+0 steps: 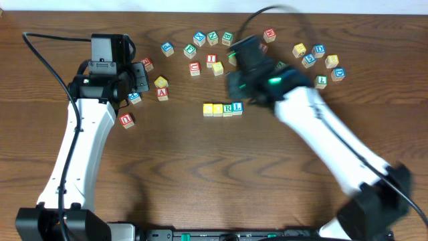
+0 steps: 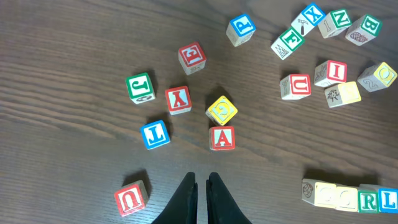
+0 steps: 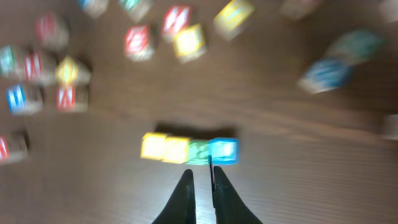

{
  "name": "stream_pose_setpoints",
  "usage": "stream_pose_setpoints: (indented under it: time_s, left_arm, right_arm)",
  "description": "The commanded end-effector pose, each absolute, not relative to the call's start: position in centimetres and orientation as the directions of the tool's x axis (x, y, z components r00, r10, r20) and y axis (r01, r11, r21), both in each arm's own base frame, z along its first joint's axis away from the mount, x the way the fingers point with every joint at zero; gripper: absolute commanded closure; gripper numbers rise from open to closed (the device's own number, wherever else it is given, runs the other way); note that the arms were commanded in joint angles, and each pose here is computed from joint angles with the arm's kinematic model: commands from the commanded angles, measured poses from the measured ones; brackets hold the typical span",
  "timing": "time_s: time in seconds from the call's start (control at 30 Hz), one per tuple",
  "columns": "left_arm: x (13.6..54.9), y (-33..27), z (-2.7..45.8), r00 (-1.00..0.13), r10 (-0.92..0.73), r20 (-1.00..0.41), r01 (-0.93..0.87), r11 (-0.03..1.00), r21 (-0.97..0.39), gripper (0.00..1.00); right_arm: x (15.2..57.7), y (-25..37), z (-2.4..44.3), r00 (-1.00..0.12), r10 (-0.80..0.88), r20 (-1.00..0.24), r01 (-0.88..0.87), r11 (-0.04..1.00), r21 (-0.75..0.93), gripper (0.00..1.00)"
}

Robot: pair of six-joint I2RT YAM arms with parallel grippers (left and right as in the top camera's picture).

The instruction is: Spell out CORL

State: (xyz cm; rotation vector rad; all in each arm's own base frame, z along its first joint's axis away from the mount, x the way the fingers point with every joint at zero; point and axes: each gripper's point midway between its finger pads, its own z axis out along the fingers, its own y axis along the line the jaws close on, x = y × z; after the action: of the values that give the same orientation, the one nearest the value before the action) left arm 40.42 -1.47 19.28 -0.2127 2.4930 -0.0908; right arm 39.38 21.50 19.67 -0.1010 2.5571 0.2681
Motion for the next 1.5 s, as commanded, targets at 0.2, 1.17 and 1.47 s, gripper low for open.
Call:
stream_pose_setpoints:
  time_s: [0.2,1.17,1.47]
  left_arm:
    - [39.3,1.8,26.6,-0.643,-0.162,-0.749,-0.231,0.973,-0.012,0.92]
    - [38.7,2.3,25.8,-0.665,-0.182,-0.725,-0.265,0.964,0.001,0.02]
    - [38.7,2.3,25.8,-0.665,-0.182,-0.725,-0.265,0.964,0.001,0.02]
  right_arm:
    - [38.5,9.3,24.4,-0.813,0.134,-0.567,0.089,0.990,0.106,0.67]
    - [28.8,-1.9,36.3,-0.541,0.293,-0.788,0.343,0.933,0.111,0.01]
    - [27.8,-2.3,35.6,-0.560,0.288,-0.777,0.359,0.929,0.085,0.01]
